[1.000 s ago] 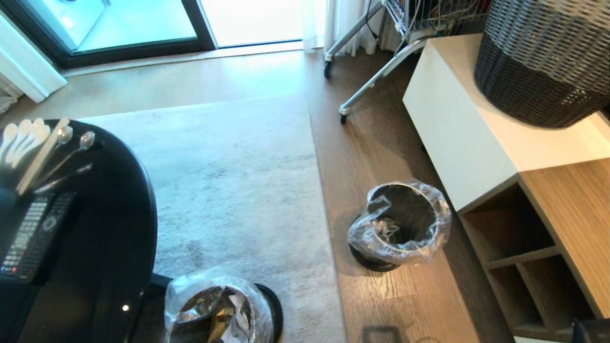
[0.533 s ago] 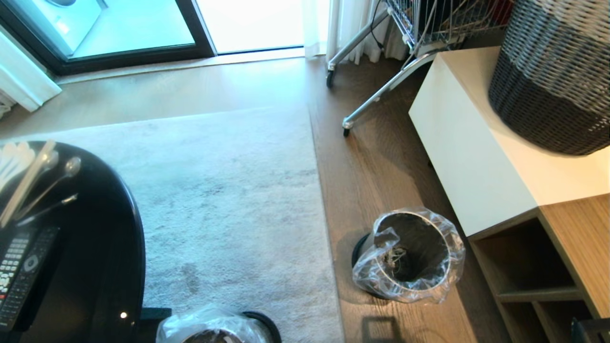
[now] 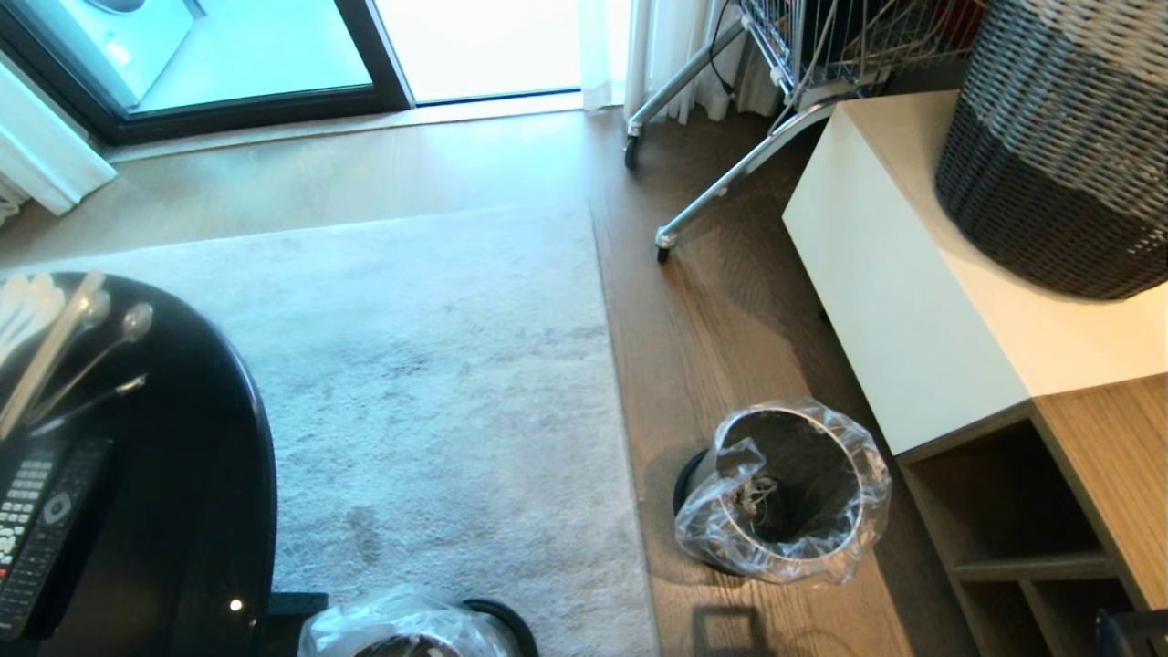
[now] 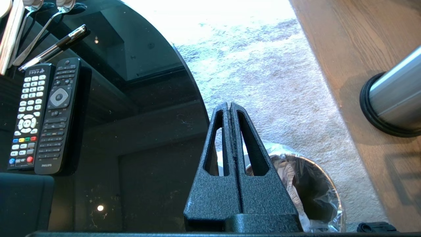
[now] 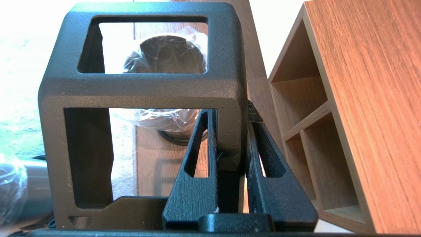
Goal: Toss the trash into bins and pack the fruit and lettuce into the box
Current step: Throw it into the trash can on the right
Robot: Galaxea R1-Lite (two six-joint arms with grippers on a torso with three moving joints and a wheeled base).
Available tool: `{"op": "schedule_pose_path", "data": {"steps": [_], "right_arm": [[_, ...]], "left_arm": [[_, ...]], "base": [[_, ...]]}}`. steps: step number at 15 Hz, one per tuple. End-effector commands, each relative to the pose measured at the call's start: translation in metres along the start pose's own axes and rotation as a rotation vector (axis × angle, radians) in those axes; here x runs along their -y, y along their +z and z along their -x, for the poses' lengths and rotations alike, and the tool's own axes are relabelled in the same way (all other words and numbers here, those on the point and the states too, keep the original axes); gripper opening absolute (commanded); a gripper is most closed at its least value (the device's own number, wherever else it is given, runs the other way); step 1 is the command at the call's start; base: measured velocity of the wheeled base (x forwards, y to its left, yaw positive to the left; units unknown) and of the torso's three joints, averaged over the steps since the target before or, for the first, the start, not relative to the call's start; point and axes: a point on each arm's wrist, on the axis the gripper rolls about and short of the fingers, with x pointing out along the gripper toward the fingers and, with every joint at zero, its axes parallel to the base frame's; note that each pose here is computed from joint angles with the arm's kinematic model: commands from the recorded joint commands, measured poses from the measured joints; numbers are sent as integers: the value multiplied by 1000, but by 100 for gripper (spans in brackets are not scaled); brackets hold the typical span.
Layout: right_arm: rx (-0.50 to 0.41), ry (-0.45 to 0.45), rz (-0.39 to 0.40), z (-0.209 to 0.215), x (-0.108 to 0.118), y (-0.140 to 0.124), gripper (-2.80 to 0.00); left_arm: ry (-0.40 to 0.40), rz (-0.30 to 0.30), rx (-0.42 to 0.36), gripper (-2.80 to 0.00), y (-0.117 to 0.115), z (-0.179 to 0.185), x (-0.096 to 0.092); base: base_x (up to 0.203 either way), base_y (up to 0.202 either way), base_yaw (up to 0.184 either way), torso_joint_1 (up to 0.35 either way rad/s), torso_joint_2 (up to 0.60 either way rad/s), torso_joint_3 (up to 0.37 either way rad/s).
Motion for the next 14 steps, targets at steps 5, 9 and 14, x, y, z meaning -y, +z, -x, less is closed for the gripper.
{"op": "schedule_pose_path", "data": {"steps": [5, 9, 14], "right_arm": [[-3, 14, 60, 0, 0, 0, -280], [-5, 13, 19, 0, 0, 0, -280], [-2, 8, 1, 0, 0, 0, -280]], "left_arm": [[1, -2, -2, -280, 0, 0, 0], [0, -1, -1, -280, 0, 0, 0], [1, -2, -2, -280, 0, 0, 0]], "base": [[0, 0, 0, 0, 0, 0], [0, 0, 0, 0, 0, 0], [0, 0, 0, 0, 0, 0]]}}
